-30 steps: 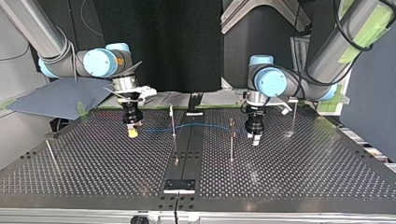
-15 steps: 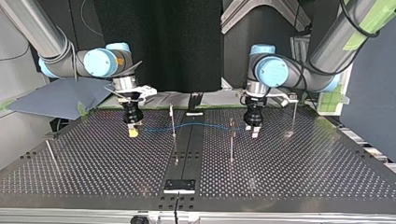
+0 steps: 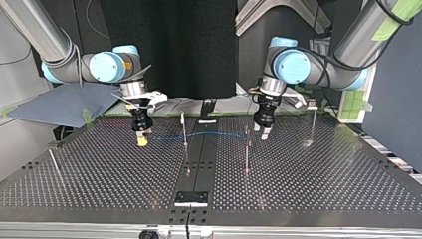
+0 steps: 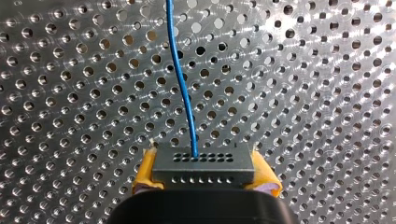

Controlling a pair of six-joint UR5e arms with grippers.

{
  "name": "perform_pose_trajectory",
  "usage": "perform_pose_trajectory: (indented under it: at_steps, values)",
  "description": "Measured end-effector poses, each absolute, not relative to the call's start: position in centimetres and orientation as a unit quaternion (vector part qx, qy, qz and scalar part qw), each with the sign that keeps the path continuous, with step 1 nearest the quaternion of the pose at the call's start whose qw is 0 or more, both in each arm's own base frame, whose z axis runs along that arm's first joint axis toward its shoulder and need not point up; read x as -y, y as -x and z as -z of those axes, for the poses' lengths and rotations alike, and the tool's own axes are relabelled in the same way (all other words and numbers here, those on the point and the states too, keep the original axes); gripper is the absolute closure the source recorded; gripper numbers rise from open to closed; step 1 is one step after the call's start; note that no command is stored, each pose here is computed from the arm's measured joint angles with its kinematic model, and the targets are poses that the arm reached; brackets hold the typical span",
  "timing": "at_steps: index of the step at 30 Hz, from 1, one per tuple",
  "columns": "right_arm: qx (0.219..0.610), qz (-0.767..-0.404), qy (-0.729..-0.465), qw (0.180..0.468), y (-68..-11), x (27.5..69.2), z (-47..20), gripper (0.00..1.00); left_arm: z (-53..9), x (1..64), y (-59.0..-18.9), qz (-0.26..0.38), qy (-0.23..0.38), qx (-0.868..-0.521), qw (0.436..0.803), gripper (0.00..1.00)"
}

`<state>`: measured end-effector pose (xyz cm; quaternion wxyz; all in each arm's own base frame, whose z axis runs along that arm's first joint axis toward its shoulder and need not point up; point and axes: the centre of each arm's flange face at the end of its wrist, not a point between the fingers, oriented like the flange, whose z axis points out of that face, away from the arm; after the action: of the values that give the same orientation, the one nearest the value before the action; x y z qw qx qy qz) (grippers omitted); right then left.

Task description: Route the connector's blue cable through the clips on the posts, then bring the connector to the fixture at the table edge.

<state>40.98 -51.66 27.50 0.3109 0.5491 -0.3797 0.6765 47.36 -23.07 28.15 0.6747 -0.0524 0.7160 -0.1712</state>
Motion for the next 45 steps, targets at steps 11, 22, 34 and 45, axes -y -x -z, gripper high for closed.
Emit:
perform_pose_trajectory:
  at_steps: [11,22,34,45]
  values:
    - [0.381,-0.676,-0.55,0.31,-41.0,51.6,-27.5,0.98,-28.8,22.8,-45.5,0.167,0.052,-0.717,0.675,0.0]
    - [0.381,-0.676,-0.55,0.308,-41.0,51.6,-27.4,0.98,-30.2,23.2,-44.7,0.179,0.044,-0.705,0.685,0.0]
    - [0.382,-0.675,-0.551,0.307,-41.1,51.5,-27.4,0.98,-30.1,23.4,-44.6,0.181,0.043,-0.706,0.683,0.0]
    - [0.383,-0.675,-0.551,0.307,-41.0,51.5,-27.4,0.98,-30.1,23.7,-44.4,0.184,0.041,-0.706,0.683,0.0]
